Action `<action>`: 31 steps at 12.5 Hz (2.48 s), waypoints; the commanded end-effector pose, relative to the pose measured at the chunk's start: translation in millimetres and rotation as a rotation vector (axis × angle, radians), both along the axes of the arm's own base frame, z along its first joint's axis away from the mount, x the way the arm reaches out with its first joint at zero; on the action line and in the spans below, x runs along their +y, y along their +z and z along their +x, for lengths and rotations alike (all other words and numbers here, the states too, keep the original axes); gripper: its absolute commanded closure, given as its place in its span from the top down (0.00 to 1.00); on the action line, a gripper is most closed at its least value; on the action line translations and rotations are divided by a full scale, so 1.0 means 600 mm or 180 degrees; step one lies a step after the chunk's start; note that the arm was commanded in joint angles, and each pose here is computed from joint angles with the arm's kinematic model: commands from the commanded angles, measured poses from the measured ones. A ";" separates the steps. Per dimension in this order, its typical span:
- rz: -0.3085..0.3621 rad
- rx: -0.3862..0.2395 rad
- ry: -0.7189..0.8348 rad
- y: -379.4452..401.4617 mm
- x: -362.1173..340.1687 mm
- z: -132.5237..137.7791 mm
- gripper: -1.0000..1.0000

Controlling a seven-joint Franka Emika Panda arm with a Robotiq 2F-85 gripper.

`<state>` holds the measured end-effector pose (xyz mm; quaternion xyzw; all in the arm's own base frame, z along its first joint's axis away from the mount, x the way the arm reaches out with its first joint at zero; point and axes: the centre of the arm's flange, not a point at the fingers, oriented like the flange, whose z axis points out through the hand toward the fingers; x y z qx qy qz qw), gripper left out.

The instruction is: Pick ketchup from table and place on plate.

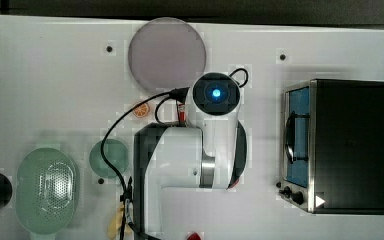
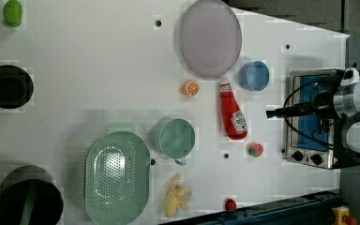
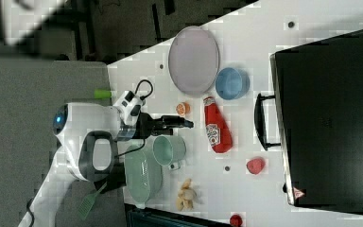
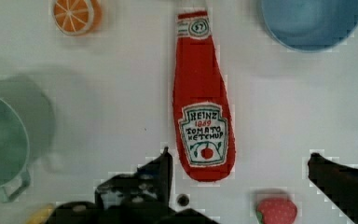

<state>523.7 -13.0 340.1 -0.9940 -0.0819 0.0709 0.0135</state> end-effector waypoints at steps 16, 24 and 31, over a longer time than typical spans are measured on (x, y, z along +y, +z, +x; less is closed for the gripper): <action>0.0083 0.0092 0.0300 -0.335 0.029 -0.034 0.72; 0.0054 0.0110 0.0302 -0.142 0.027 -0.025 0.64; -0.0033 0.0257 -0.0004 0.098 0.050 -0.008 0.64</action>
